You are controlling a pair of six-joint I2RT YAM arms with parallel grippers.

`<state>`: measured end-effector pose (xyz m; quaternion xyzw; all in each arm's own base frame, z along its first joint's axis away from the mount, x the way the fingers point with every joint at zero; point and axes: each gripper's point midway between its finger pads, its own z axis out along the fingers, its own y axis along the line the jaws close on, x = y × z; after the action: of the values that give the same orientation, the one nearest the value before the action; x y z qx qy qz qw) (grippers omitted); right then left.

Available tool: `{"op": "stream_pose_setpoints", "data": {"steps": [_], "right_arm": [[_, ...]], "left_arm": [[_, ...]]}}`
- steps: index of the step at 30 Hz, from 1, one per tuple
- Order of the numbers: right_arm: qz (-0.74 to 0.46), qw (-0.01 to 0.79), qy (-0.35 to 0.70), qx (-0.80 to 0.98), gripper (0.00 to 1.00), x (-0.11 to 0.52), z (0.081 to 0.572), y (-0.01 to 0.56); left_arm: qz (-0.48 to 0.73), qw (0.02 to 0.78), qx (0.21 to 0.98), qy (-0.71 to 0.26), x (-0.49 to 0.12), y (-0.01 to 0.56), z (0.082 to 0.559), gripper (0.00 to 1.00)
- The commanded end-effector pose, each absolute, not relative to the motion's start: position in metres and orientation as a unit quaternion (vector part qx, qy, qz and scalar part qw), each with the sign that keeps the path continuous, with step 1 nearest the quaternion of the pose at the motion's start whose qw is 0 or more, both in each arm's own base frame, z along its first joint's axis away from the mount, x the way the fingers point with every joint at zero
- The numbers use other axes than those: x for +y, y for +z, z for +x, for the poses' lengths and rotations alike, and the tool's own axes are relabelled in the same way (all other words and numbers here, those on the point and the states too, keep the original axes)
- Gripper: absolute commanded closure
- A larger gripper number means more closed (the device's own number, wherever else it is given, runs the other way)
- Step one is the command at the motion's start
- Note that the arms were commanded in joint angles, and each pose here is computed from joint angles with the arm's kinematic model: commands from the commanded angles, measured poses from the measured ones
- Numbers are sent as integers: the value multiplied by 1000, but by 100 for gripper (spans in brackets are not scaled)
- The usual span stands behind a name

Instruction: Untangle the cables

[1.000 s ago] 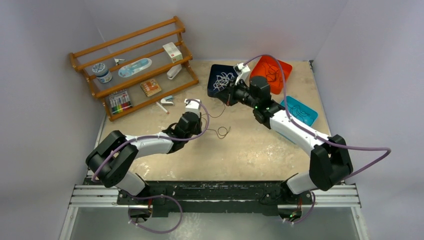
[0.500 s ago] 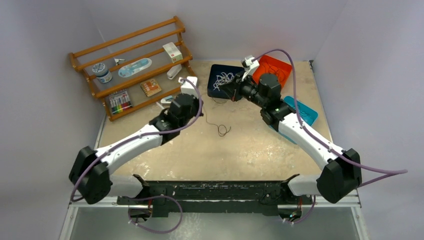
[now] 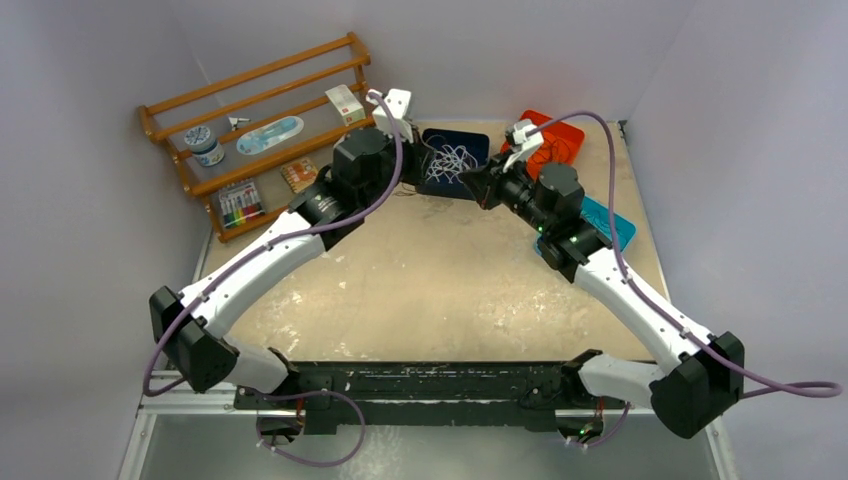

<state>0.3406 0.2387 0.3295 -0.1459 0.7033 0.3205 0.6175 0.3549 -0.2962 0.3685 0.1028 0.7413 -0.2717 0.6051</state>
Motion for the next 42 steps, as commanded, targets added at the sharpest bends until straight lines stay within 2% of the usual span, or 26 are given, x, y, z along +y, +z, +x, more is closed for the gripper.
{"op": "stream_pose_setpoints", "data": {"steps": [1, 7, 10, 16, 23, 29, 33, 42], "right_arm": [[-121, 602, 306, 728, 89, 224, 331, 304], [-94, 597, 291, 742, 88, 209, 323, 291], [-96, 583, 295, 751, 82, 211, 320, 281], [-122, 514, 299, 795, 80, 224, 316, 224], [-209, 416, 334, 819, 79, 258, 310, 149], [-236, 377, 329, 833, 75, 268, 314, 114], [-255, 361, 319, 839, 67, 271, 316, 106], [-262, 411, 276, 829, 42, 258, 327, 127]], "left_arm": [[129, 591, 721, -338, -323, 388, 349, 100], [129, 565, 717, -387, -350, 376, 353, 100], [109, 563, 733, -365, -341, 357, 357, 100], [39, 536, 801, -265, -289, 263, 361, 100], [19, 473, 859, -196, -253, 140, 334, 100], [11, 448, 877, -172, -240, 89, 324, 100], [9, 448, 879, -165, -237, 85, 323, 100], [17, 438, 885, -155, -235, 73, 320, 100]]}}
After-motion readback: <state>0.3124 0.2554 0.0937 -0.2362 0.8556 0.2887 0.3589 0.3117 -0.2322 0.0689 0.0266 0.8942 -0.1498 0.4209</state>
